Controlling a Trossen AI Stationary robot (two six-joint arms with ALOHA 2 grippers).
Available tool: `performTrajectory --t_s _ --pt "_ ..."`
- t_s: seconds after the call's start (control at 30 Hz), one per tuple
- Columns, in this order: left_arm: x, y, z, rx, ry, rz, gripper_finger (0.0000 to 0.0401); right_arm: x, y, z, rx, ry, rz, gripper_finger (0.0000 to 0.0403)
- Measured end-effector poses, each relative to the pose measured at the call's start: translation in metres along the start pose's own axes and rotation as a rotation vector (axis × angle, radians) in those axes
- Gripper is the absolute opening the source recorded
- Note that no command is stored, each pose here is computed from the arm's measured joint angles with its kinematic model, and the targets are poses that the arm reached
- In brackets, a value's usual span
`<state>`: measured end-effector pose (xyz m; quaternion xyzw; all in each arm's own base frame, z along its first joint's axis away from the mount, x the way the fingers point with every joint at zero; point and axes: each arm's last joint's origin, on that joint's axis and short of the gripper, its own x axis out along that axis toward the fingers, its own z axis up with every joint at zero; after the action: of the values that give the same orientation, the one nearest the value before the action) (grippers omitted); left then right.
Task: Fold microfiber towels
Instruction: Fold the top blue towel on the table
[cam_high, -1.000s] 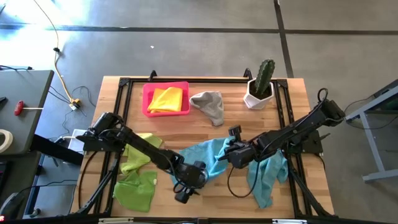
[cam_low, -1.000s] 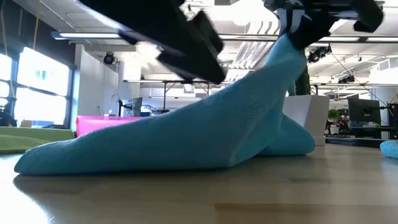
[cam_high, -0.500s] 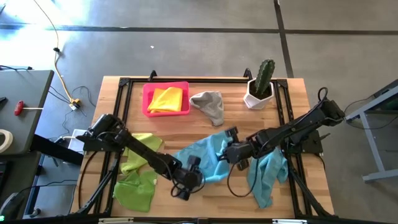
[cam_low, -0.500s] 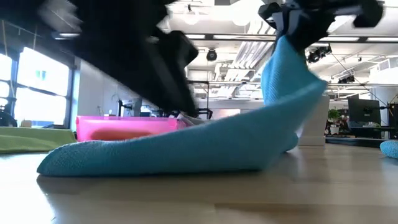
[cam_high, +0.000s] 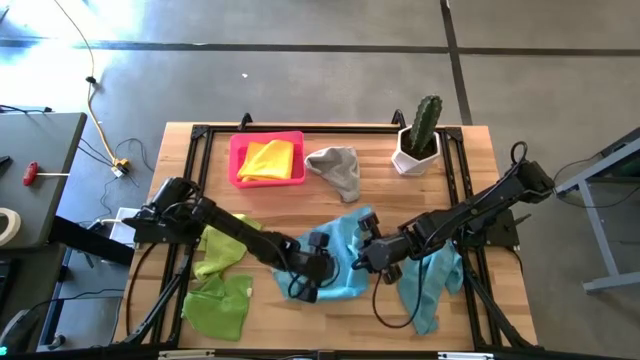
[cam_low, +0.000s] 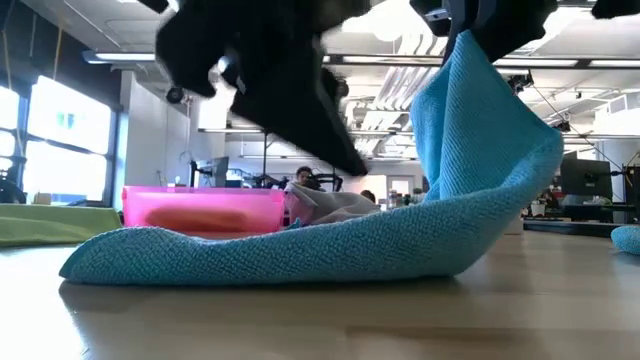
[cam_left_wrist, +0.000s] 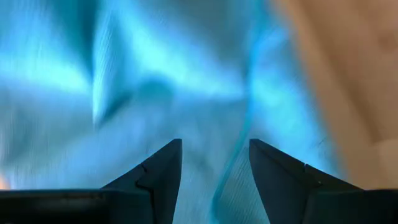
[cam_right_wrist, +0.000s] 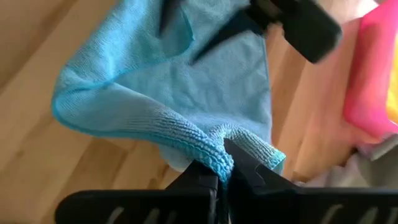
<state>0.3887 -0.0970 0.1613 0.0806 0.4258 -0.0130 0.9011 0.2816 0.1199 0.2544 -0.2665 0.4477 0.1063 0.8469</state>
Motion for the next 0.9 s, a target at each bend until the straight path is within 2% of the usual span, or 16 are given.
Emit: performTrajectory --t_s 0.1,0.2,0.37,0.53,0.73,0.9 --pt "0.001 0.005 -0.008 -0.038 0.081 0.002 0.0176 0.0 0.003 0.0 0.001 -0.011 0.022 0.0" --pt "0.001 0.008 -0.01 -0.038 0.106 -0.015 0.0176 0.0 0.003 0.002 -0.01 -0.021 0.024 0.0" --pt "0.003 0.021 -0.015 -0.07 0.17 -0.169 0.0176 0.0 0.003 0.002 -0.013 -0.025 0.026 0.0" --pt "0.006 0.04 -0.015 -0.117 0.174 -0.173 0.0176 0.0 0.004 0.002 -0.009 -0.031 0.049 0.0" --pt "0.015 0.05 -0.026 -0.201 0.202 -0.358 0.0176 0.0 0.005 0.002 -0.005 -0.036 0.066 0.0" --pt "0.023 0.048 -0.031 -0.23 0.229 -0.385 0.0176 0.0 0.005 0.001 -0.015 -0.029 0.067 0.0"
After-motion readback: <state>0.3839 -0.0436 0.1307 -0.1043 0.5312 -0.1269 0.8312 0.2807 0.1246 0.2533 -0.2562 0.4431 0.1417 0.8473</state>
